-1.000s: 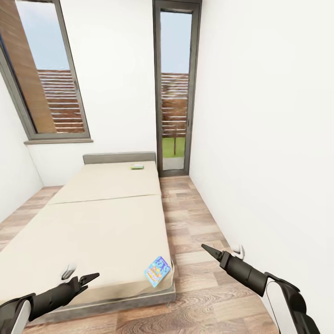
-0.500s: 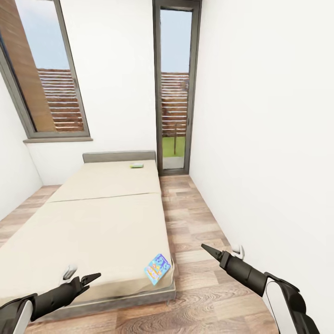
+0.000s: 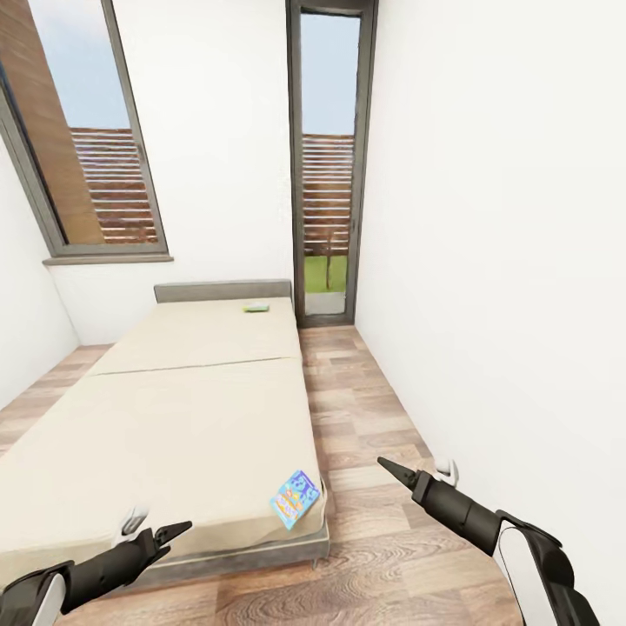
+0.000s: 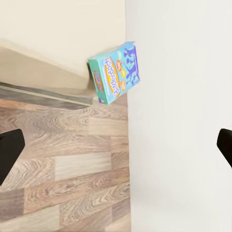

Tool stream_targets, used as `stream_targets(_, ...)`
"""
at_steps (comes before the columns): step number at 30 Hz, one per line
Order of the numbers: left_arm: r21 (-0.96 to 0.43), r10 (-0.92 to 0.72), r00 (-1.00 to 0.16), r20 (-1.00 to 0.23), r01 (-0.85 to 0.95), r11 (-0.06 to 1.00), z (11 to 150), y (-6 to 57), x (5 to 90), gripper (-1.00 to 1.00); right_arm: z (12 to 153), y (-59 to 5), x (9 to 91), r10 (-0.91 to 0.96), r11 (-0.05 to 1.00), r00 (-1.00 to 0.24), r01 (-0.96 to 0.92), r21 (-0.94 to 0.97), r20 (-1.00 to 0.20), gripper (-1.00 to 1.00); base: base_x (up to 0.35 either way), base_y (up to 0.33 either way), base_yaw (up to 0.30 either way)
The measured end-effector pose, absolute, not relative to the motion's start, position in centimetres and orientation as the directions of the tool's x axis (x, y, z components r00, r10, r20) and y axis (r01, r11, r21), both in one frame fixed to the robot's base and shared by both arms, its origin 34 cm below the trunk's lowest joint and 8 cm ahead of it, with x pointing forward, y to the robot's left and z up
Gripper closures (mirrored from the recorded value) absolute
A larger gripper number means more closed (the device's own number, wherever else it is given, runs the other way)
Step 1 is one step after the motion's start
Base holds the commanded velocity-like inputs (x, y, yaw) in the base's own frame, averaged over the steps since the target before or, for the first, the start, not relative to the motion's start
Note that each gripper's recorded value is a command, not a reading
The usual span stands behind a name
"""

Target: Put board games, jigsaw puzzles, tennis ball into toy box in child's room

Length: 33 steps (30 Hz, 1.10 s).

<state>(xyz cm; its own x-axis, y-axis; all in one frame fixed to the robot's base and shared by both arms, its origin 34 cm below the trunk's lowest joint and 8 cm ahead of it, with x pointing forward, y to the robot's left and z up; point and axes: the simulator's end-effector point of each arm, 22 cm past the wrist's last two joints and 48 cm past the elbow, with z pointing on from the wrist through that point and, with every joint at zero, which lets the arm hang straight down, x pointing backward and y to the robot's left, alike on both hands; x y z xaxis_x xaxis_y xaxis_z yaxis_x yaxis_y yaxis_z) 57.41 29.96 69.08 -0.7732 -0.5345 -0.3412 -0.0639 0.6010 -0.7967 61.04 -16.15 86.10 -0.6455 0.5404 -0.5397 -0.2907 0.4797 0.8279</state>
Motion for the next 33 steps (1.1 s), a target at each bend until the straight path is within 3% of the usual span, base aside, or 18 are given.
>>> stream_targets(33,-0.794,-0.535,-0.761,-0.368,-0.041,0.606,62.7,29.5,57.1,-1.0,80.0,-16.3,60.5,0.541,0.484,-0.642,-0.29,0.826,-0.543,-1.0,0.0,0.0,0.0)
